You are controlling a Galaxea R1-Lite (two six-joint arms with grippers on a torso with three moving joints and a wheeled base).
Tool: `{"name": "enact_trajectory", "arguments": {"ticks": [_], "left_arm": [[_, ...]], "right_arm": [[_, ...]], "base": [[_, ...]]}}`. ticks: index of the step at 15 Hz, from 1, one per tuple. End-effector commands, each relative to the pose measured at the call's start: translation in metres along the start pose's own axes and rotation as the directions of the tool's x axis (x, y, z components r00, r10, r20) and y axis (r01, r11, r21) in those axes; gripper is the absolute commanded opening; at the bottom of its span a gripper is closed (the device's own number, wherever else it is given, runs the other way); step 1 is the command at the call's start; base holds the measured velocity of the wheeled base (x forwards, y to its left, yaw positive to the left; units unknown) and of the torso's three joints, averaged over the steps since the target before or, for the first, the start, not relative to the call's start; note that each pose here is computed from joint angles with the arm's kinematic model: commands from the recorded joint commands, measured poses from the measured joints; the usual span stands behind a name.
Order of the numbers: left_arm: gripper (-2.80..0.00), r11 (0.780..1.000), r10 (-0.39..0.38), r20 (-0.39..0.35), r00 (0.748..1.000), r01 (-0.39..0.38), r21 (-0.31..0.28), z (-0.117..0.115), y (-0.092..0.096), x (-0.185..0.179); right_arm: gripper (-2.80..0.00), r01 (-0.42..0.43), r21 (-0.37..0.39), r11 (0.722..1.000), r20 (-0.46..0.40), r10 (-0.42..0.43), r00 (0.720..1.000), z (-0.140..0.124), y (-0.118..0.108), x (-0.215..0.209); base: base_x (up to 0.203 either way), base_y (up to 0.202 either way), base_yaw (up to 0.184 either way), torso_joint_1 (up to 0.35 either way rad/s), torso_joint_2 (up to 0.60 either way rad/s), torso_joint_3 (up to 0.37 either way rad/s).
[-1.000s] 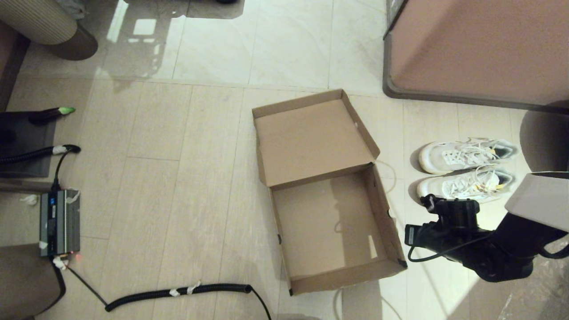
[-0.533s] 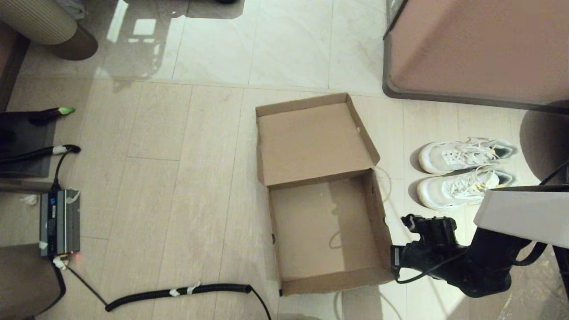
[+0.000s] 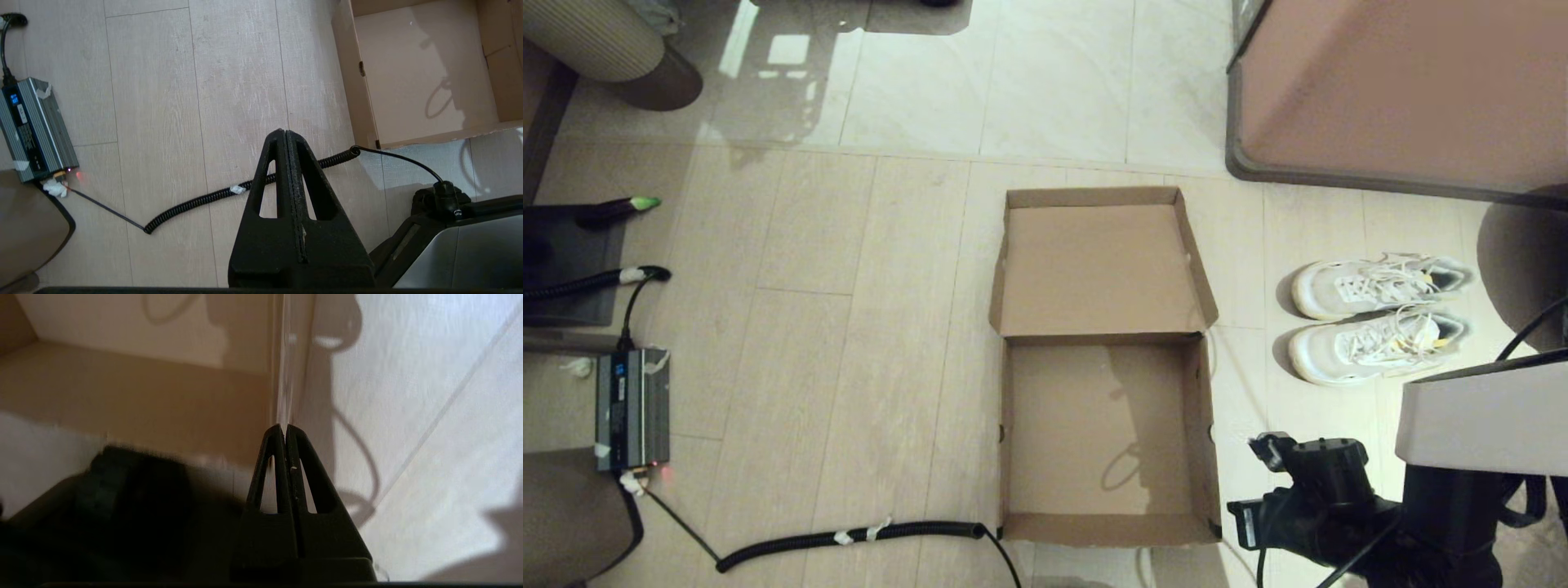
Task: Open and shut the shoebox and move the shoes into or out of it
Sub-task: Put the shoes into the shoe box
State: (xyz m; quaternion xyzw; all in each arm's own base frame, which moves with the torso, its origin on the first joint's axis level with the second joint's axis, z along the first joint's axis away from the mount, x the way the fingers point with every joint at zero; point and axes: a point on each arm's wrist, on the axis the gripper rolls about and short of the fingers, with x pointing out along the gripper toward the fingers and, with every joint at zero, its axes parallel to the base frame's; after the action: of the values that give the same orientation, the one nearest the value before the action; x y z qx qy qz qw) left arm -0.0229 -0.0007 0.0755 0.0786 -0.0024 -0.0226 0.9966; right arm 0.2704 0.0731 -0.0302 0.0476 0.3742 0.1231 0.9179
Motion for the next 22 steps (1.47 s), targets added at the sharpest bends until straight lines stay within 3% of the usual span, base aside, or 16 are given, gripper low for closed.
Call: {"name": "enact_trajectory", "arguments": {"ticks": [1,4,6,9,11,12,13,14,15,17,18,19,22], "left_arm": [[-2.80,1.000,0.001,0.000,1.000,-0.001,-0.004,0.000,0.000,0.000],[-2.80,1.000,-0.001,0.000,1.000,0.001,-0.006,0.000,0.000,0.000],[-2.80,1.000,-0.001,0.000,1.000,0.001,-0.008,0.000,0.000,0.000],[-2.80,1.000,-0.001,0.000,1.000,0.001,-0.007,0.000,0.000,0.000],[-2.80,1.000,0.002,-0.002,1.000,-0.002,-0.007,0.000,0.000,0.000],[-2.80,1.000,0.002,-0.002,1.000,-0.002,-0.012,0.000,0.000,0.000],[-2.80,1.000,0.002,-0.003,1.000,-0.002,-0.023,0.000,0.000,0.000],[-2.80,0.999,0.002,-0.002,1.000,-0.002,-0.034,0.000,0.000,0.000],[-2.80,0.999,0.008,-0.004,1.000,-0.008,-0.041,0.000,0.000,0.000],[-2.80,0.999,0.014,-0.004,1.000,-0.014,-0.045,0.000,0.000,0.000],[-2.80,0.999,0.012,-0.003,1.000,-0.012,-0.045,0.000,0.000,0.000],[-2.80,0.999,0.011,-0.005,1.000,-0.011,-0.045,0.000,0.000,0.000],[-2.80,0.999,0.011,-0.004,1.000,-0.011,-0.045,0.000,0.000,0.000]], "right_arm": [[-2.80,0.003,0.012,1.000,0.036,-0.004,0.999,0.003,0.000,-0.032],[-2.80,0.091,0.107,0.990,0.213,-0.113,0.971,0.036,-0.036,-0.057],[-2.80,0.140,0.154,0.978,0.351,-0.187,0.918,0.085,-0.061,-0.060],[-2.80,0.164,0.274,0.948,0.401,-0.267,0.876,0.167,-0.089,-0.080],[-2.80,0.121,0.419,0.900,0.415,-0.308,0.856,0.226,-0.103,-0.103],[-2.80,0.094,0.500,0.861,0.415,-0.334,0.847,0.251,-0.110,-0.114],[-2.80,0.063,0.594,0.802,0.410,-0.368,0.835,0.274,-0.118,-0.125],[-2.80,0.025,0.692,0.721,0.396,-0.409,0.822,0.291,-0.128,-0.135],[-2.80,-0.014,0.797,0.603,0.355,-0.450,0.820,0.300,-0.140,-0.143],[-2.80,-0.066,0.957,0.283,0.211,-0.522,0.826,0.295,-0.167,-0.155],[-2.80,-0.069,0.974,0.214,0.178,-0.545,0.819,0.290,-0.176,-0.159],[0.00,-0.051,0.985,0.164,0.137,-0.568,0.812,0.281,-0.189,-0.162],[0.00,-0.025,0.996,0.091,0.076,-0.608,0.790,0.267,-0.219,-0.161]], "base": [[0.000,0.000,0.000,0.000,0.00,0.000],[0.000,0.000,0.000,0.000,0.00,0.000],[0.000,0.000,0.000,0.000,0.00,0.000],[0.000,0.000,0.000,0.000,0.00,0.000],[0.000,0.000,0.000,0.000,0.00,0.000],[0.000,0.000,0.000,0.000,0.00,0.000],[0.000,0.000,0.000,0.000,0.00,0.000],[0.000,0.000,0.000,0.000,0.00,0.000],[0.000,0.000,0.000,0.000,0.00,0.000],[0.000,0.000,0.000,0.000,0.00,0.000],[0.000,0.000,0.000,0.000,0.00,0.000],[0.000,0.000,0.000,0.000,0.00,0.000],[0.000,0.000,0.000,0.000,0.00,0.000]]}}
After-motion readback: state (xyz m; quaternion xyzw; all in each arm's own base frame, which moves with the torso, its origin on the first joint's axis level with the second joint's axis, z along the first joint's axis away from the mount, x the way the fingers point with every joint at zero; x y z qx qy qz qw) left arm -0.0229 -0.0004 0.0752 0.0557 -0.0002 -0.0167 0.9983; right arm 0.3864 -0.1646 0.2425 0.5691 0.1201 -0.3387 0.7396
